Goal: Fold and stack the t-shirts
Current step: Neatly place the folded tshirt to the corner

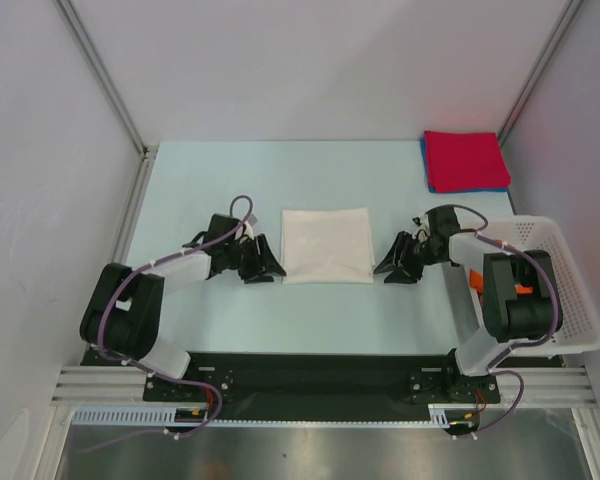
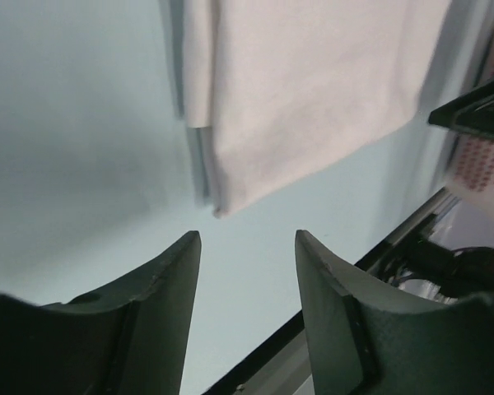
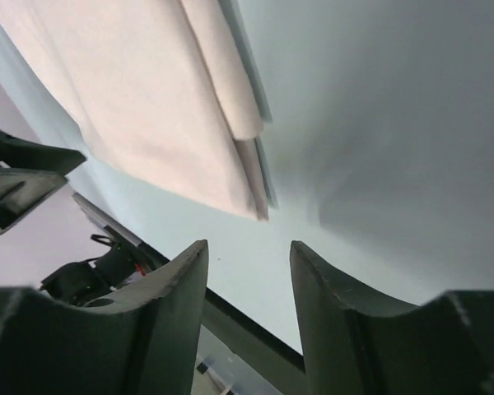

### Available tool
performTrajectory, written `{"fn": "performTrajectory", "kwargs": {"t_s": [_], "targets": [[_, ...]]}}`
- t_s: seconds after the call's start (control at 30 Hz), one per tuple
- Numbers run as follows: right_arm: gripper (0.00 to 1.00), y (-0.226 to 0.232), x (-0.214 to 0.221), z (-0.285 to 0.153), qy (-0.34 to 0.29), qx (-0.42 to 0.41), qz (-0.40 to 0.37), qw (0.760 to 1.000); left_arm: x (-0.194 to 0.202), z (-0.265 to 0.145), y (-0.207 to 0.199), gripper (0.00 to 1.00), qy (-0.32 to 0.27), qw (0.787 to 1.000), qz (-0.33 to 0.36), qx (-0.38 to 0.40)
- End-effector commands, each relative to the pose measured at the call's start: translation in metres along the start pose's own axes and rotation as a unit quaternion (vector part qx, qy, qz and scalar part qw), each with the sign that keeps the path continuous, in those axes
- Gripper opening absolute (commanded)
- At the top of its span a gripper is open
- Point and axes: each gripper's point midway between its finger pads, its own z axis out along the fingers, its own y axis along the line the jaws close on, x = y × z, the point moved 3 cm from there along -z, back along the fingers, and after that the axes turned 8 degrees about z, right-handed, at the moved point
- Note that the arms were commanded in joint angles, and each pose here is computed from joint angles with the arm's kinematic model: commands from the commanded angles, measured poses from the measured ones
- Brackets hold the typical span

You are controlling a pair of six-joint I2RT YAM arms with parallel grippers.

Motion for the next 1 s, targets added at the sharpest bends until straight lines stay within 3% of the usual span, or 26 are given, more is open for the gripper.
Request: {"fn": "performTrajectory", "kwargs": {"t_s": [0.0, 0.17, 0.23, 0.33, 0.43, 0.5, 0.73, 0.97], "targets": [[0.54, 0.005, 0.004, -0.021, -0.039, 0.03, -0.006, 0.999, -0.014, -0.016, -0.022, 0.56, -0.049, 0.998, -0.028, 0.024], [0.67, 0.023, -0.007, -0.04, -0.093, 0.037, -0.01, 0.995, -0.009, 0.001, -0.061, 0.64, -0.091, 0.979, -0.174, 0.06], [0.7, 0.025, -0.009, -0.042, -0.109, 0.044, -0.001, 0.993, -0.001, 0.013, -0.076, 0.75, -0.098, 0.97, -0.217, 0.045], [0.73, 0.028, -0.009, -0.046, -0.13, 0.052, -0.002, 0.99, 0.005, 0.031, -0.099, 0.83, -0.102, 0.96, -0.258, 0.038], [0.74, 0.027, -0.012, -0.048, -0.148, 0.065, -0.009, 0.987, 0.005, 0.045, -0.124, 0.85, -0.102, 0.959, -0.265, 0.013], [0.75, 0.028, -0.016, -0.054, -0.164, 0.07, -0.019, 0.984, 0.005, 0.054, -0.119, 0.87, -0.123, 0.955, -0.265, -0.046], [0.76, 0.044, -0.027, -0.087, -0.225, 0.085, -0.051, 0.969, 0.037, 0.107, -0.142, 0.79, -0.116, 0.924, -0.357, -0.073], [0.77, 0.063, -0.038, -0.112, -0.254, 0.079, -0.063, 0.962, 0.045, 0.142, -0.15, 0.7, -0.142, 0.891, -0.425, -0.065]]}}
